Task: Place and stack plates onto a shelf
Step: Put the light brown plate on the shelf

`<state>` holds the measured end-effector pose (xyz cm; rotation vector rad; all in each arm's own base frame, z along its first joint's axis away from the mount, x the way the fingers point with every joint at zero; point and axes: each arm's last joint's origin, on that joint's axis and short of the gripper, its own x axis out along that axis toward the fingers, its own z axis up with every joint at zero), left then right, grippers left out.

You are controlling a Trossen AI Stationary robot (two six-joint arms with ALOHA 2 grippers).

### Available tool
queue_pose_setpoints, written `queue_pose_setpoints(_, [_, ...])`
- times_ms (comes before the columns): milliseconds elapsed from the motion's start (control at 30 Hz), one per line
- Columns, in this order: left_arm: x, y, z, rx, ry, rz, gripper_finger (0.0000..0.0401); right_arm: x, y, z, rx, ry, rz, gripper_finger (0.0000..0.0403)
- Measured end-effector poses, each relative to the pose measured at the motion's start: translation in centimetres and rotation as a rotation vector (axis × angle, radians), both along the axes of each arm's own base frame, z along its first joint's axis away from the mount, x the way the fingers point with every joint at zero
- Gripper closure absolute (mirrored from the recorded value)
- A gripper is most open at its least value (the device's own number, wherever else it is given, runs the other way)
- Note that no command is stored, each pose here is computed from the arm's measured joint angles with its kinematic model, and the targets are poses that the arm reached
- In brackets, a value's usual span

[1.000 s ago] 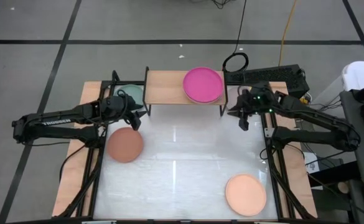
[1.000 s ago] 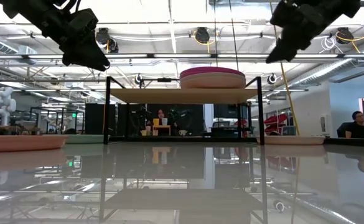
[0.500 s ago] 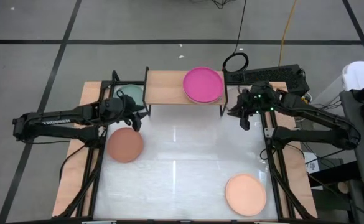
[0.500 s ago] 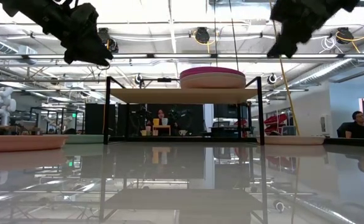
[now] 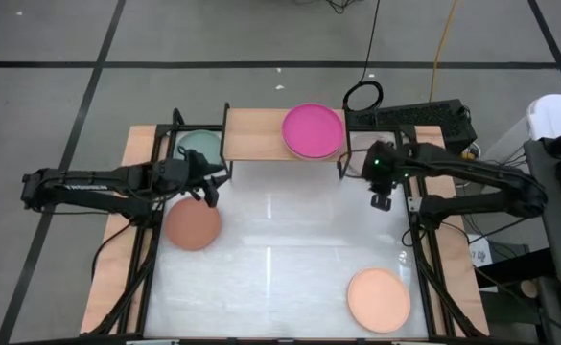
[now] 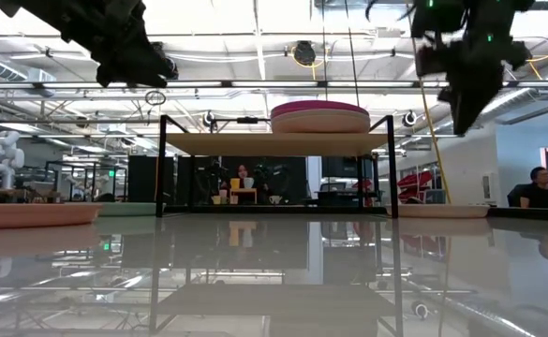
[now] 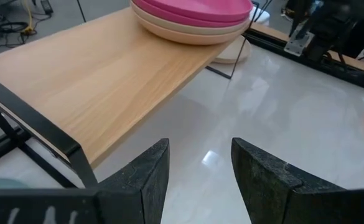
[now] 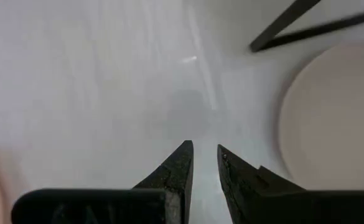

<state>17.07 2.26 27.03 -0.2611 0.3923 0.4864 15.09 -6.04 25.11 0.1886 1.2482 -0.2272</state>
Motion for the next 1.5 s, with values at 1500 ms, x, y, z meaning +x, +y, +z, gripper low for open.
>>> queue_pose_setpoints(1500, [0.1,-0.8,0.0,0.0,-0.002,-0.015,0.0224,-0.5,-7.1,-10.2,-0.231,0.148,-0.218,0.0209])
